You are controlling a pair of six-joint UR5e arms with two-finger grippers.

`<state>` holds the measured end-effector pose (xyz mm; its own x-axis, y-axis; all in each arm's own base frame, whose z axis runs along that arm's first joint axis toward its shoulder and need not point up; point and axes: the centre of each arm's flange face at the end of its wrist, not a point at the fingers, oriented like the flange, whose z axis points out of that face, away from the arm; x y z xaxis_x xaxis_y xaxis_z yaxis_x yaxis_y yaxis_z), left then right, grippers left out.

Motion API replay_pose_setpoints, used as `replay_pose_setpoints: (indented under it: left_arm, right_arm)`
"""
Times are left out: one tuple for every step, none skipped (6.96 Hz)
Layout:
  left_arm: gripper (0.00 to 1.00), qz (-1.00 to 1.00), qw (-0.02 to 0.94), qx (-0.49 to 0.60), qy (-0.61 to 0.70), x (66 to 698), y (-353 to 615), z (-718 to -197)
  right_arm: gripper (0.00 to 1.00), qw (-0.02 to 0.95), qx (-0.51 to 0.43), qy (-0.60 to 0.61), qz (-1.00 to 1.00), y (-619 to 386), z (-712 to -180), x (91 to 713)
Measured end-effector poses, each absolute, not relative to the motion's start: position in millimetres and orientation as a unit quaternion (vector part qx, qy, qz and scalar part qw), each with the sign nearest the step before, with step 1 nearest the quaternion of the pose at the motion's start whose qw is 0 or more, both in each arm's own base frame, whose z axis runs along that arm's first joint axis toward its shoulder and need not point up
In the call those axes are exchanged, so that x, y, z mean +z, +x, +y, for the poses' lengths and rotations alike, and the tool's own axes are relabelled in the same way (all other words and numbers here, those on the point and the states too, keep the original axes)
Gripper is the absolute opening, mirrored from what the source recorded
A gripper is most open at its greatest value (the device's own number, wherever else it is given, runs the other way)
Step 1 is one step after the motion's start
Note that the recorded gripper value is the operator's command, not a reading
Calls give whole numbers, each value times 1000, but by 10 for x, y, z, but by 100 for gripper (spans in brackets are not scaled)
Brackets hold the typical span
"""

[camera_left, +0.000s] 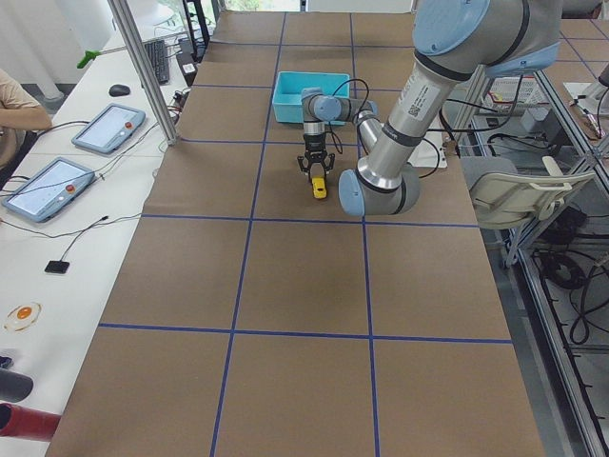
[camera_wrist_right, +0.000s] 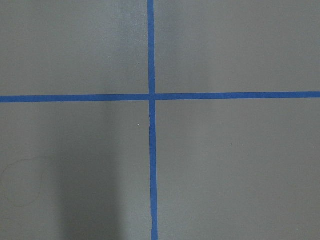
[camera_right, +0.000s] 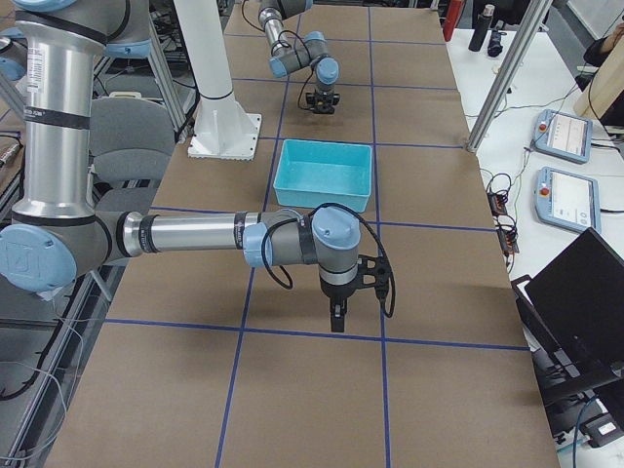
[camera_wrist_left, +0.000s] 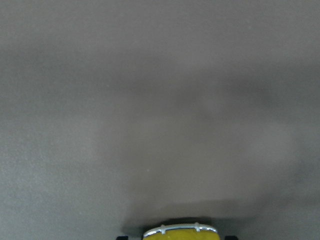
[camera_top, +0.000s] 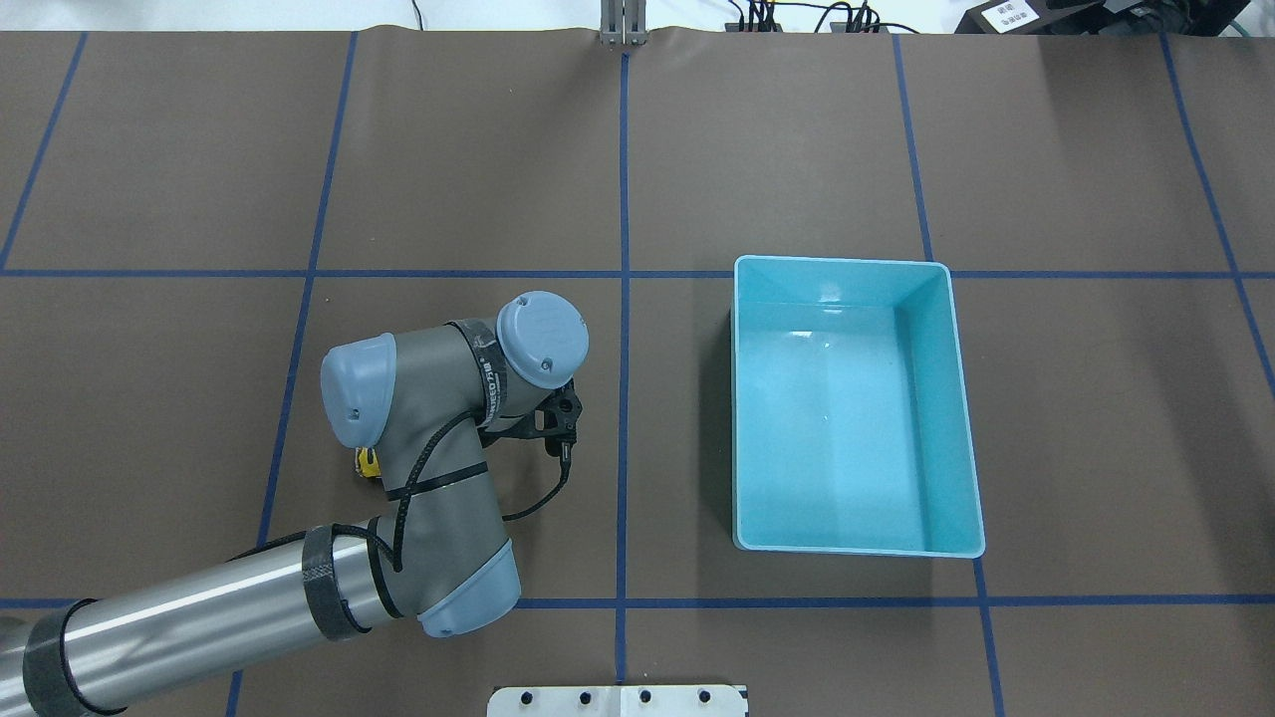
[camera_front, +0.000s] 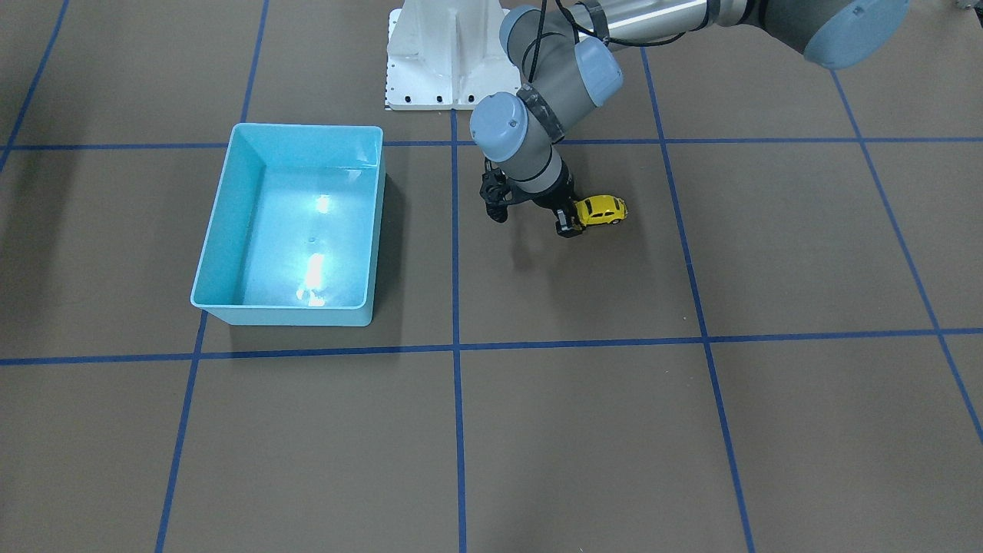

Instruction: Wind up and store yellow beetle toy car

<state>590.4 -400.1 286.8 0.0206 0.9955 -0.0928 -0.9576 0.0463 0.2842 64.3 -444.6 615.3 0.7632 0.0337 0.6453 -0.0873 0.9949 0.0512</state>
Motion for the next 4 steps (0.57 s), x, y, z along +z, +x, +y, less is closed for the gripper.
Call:
replay_pose_setpoints:
  left_arm:
    - [0, 135, 710, 688, 73, 2850, 5889, -3998]
    - [0, 138, 710, 686, 78, 2808, 5845, -4020]
    - [0, 141, 714, 680, 87, 2743, 5730, -4109]
    - [0, 141, 719, 674, 97, 2688, 5538, -4272]
  right_arm:
    - [100, 938, 33, 39, -343, 647, -4444, 6152]
    - [100, 938, 33, 40, -343, 650, -4443, 6150]
    - [100, 938, 33, 40, -343, 651, -4443, 6148]
    - [100, 938, 33, 40, -343, 652, -4443, 6147]
